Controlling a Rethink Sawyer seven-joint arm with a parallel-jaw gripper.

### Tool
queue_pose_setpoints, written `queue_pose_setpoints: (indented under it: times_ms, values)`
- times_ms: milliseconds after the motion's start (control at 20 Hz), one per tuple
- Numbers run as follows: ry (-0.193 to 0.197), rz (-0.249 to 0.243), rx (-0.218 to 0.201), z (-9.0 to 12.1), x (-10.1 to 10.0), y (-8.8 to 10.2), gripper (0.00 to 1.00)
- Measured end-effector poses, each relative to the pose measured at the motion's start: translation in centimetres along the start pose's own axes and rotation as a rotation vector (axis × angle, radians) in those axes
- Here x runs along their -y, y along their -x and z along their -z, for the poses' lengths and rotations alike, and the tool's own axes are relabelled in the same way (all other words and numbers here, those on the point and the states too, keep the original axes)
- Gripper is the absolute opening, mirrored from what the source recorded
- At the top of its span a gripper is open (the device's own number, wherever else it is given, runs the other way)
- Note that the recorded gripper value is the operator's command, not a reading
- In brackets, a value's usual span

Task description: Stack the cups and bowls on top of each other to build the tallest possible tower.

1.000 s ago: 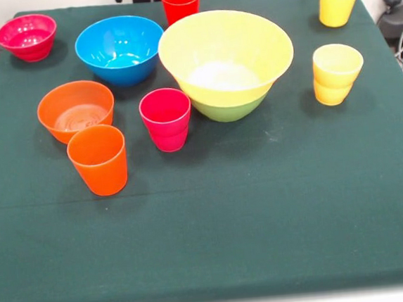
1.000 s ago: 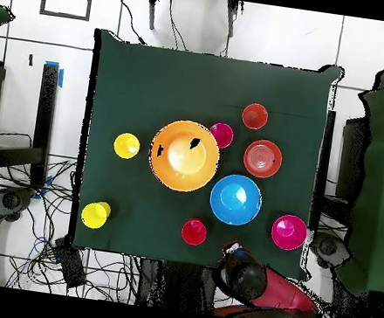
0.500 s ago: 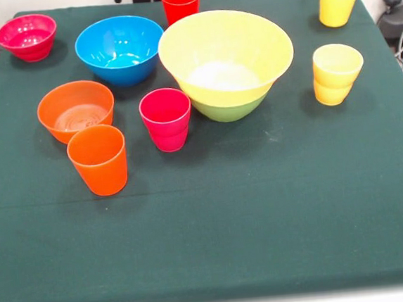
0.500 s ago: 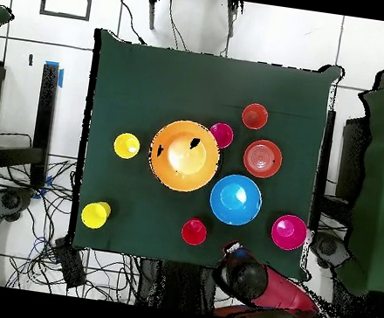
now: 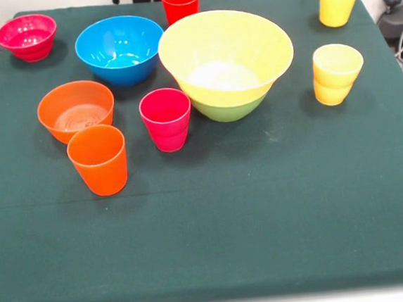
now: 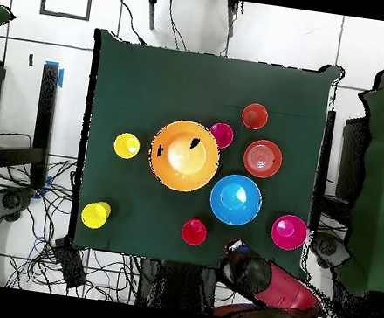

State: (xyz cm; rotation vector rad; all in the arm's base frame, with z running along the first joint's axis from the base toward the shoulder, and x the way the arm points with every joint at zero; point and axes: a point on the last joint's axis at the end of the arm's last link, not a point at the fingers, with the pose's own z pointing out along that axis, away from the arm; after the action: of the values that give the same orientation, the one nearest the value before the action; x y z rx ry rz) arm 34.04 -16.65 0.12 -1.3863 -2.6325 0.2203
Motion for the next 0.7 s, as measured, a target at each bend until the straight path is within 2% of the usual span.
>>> queue_pose_setpoints:
  times_ms: [300,700]
  values:
    - [-0.007,-0.002,0.003,0.1,-0.6,1.1,1.0]
    - [-0.021,0.025,0.013,0.5,-1.9,2.3,1.0]
